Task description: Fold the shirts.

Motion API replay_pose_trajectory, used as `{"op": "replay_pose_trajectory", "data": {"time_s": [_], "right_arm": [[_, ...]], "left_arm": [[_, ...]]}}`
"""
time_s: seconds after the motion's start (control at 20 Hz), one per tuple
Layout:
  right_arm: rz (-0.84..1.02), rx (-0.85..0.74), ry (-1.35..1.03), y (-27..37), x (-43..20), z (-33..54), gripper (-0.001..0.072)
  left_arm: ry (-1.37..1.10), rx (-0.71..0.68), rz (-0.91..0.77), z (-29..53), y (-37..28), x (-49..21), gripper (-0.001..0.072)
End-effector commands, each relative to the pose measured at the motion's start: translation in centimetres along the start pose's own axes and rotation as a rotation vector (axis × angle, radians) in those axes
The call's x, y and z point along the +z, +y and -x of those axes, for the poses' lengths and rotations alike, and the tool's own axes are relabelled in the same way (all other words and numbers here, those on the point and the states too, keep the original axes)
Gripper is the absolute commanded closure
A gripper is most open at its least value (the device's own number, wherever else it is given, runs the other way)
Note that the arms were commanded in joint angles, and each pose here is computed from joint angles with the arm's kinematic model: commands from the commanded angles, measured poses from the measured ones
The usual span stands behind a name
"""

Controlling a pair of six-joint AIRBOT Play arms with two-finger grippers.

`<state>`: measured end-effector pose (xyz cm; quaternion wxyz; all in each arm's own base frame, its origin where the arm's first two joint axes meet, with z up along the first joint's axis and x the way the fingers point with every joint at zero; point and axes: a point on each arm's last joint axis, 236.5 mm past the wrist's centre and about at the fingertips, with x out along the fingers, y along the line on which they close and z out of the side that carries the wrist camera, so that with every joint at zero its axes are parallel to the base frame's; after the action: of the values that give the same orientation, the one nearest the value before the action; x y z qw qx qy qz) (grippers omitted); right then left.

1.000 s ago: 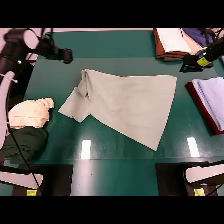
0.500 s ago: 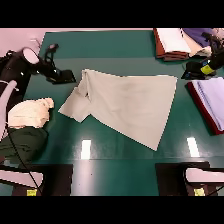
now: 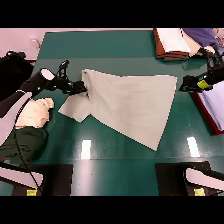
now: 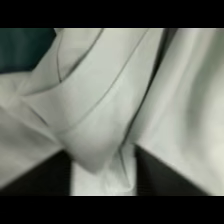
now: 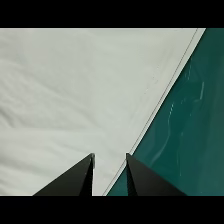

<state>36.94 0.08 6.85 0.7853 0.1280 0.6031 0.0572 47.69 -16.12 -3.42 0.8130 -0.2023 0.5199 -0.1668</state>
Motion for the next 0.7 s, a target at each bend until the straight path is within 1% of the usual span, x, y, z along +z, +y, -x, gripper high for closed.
{"op": "replay_pose_trajectory", "data": {"time_s": [0.0, 0.1, 0.2, 0.25, 0.3, 0.35, 0.4, 0.45, 0.5, 0.65], "right_arm": [[0.004, -0.003, -0.019, 0.2, -0.4, 0.7, 0.0465], [0.009, -0.004, -0.037, 0.4, -0.4, 1.4, 0.0465], [0.013, -0.004, -0.053, 0.5, -0.4, 2.0, 0.0465], [0.016, -0.005, -0.059, 0.6, -0.4, 2.2, 0.0466], [0.017, -0.005, -0.064, 0.6, -0.4, 2.4, 0.0465], [0.018, -0.005, -0.068, 0.7, -0.4, 2.5, 0.0465], [0.019, -0.005, -0.069, 0.7, -0.5, 2.6, 0.0465], [0.019, -0.005, -0.069, 0.7, -0.5, 2.7, 0.0465], [0.019, -0.005, -0.068, 0.7, -0.5, 2.7, 0.0465], [0.02, -0.004, -0.072, 0.8, -0.4, 2.7, 0.0465]], "left_arm": [[-0.077, 0.005, -0.032, 0.8, -0.8, 2.8, 0.0679], [-0.163, 0.028, -0.107, 3.3, -1.5, 6.7, 0.0683], [-0.266, 0.097, -0.187, 6.6, -1.1, 11.0, 0.0683], [-0.308, 0.138, -0.196, 8.1, -0.5, 12.7, 0.0681], [-0.337, 0.168, -0.18, 9.4, 0.4, 13.9, 0.0621], [-0.344, 0.178, -0.147, 10.5, 1.4, 14.4, 0.0246], [-0.306, 0.189, -0.103, 11.4, 2.7, 13.9, 0.0095], [-0.239, 0.205, -0.083, 12.0, 4.3, 12.7, 0.0169], [-0.153, 0.219, -0.059, 12.5, 6.2, 10.9, 0.022], [0.082, 0.211, 0.01, 12.8, 10.3, 4.6, 0.0221]]}}
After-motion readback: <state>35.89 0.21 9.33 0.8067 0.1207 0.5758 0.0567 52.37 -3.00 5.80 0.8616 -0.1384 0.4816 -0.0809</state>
